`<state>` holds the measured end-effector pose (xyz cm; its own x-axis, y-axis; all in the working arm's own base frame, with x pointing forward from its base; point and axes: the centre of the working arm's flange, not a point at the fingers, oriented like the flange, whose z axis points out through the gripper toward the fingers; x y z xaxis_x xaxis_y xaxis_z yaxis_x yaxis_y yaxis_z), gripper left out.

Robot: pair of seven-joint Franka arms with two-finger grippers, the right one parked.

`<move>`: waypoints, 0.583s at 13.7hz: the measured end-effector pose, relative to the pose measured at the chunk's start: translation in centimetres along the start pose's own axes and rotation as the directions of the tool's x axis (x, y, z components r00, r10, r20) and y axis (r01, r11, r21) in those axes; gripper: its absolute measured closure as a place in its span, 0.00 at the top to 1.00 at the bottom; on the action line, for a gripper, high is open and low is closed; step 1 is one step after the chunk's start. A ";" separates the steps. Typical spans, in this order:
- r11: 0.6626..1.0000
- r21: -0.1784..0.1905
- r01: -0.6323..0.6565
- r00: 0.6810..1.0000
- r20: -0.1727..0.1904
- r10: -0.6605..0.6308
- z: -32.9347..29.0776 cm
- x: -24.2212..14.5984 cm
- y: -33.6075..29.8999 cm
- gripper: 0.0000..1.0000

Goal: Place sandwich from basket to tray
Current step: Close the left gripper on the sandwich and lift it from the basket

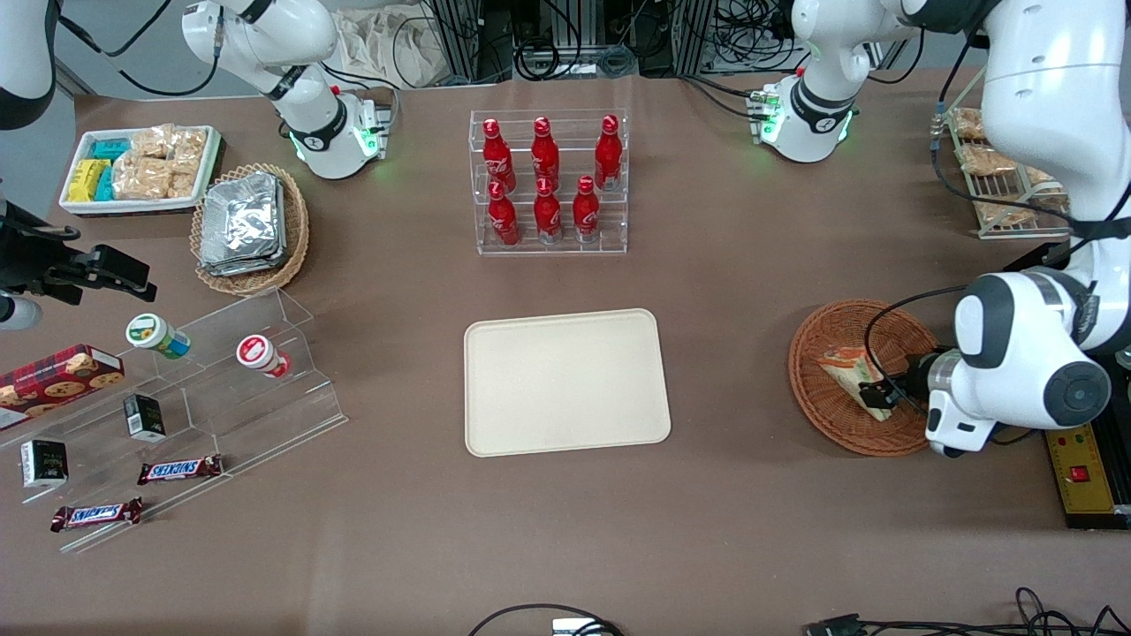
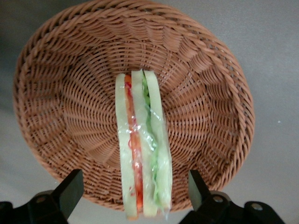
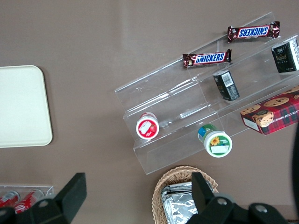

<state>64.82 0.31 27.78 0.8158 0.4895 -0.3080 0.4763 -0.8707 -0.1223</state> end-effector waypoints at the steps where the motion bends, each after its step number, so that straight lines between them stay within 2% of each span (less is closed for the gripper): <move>1: 1.000 0.000 0.002 1.000 0.001 -0.002 0.9 0.4 0.1 1.00; 8: 0.999 0.008 0.031 0.999 0.015 -0.031 6.1 0.6 0.7 1.00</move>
<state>63.67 -0.27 21.76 0.7955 0.5158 -0.3180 0.4990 -0.8554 -0.1392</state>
